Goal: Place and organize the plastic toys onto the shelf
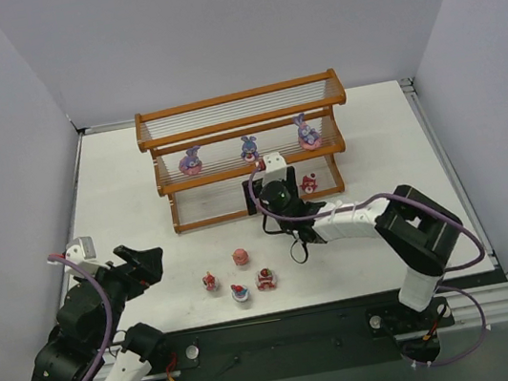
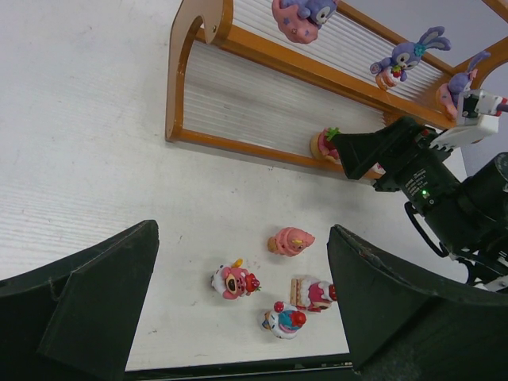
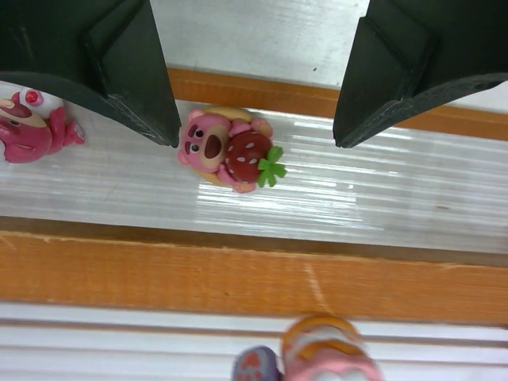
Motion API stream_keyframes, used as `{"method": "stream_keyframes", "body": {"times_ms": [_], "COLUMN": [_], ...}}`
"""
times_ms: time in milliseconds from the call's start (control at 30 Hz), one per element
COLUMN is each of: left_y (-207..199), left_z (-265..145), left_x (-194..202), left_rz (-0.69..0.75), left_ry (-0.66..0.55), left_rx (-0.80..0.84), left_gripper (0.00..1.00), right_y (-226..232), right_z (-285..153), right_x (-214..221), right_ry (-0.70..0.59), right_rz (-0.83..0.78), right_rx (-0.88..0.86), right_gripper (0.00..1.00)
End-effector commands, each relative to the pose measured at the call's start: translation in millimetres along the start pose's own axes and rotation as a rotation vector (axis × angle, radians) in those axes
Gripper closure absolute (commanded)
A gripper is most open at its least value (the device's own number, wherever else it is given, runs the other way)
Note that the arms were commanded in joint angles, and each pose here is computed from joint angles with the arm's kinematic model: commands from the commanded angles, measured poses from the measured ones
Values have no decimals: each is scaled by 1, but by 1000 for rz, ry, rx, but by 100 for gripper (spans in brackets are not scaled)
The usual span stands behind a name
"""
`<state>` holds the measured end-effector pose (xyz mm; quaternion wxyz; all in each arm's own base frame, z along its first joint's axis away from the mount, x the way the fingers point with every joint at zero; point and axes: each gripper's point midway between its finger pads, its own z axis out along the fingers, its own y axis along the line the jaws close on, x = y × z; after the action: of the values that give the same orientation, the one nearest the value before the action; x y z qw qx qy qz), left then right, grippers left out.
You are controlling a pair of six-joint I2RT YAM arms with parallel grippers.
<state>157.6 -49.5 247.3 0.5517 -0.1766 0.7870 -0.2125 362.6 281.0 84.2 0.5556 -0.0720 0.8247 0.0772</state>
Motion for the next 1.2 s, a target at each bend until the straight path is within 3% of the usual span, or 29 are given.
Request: {"method": "stream_keyframes", "body": {"times_ms": [0, 100, 233, 367, 567, 800, 967, 1167], "left_y": [0, 0, -1, -1, -2, -3, -3, -4], "left_z": [-4, -5, -6, -7, -8, -7, -7, -5], "left_x": [-5, -7, -4, -4, -4, -3, -3, -3], "left_rz": [-6, -9, -7, -9, -10, -7, -6, 3], "left_ry": [-19, -25, -16, -12, -14, -11, -10, -5], "left_rx": [1, 7, 19, 23, 28, 31, 30, 34], "left_gripper": [3, 3, 3, 3, 3, 3, 3, 3], "right_y": [15, 22, 64, 75, 66, 49, 59, 59], "right_z": [-26, -50, -104, -144, -168, -168, -166, -163], "right_x": [-15, 8, 23, 43, 64, 83, 89, 99], "right_ry": [-35, 42, 134, 202, 200, 197, 188, 196], "right_rz": [-18, -84, -96, -129, -40, 10, 142, 157], "right_rx": [-57, -126, -410, -442, -266, -3, -41, -30], "right_gripper": [21, 21, 22, 23, 19, 20, 28, 41]}}
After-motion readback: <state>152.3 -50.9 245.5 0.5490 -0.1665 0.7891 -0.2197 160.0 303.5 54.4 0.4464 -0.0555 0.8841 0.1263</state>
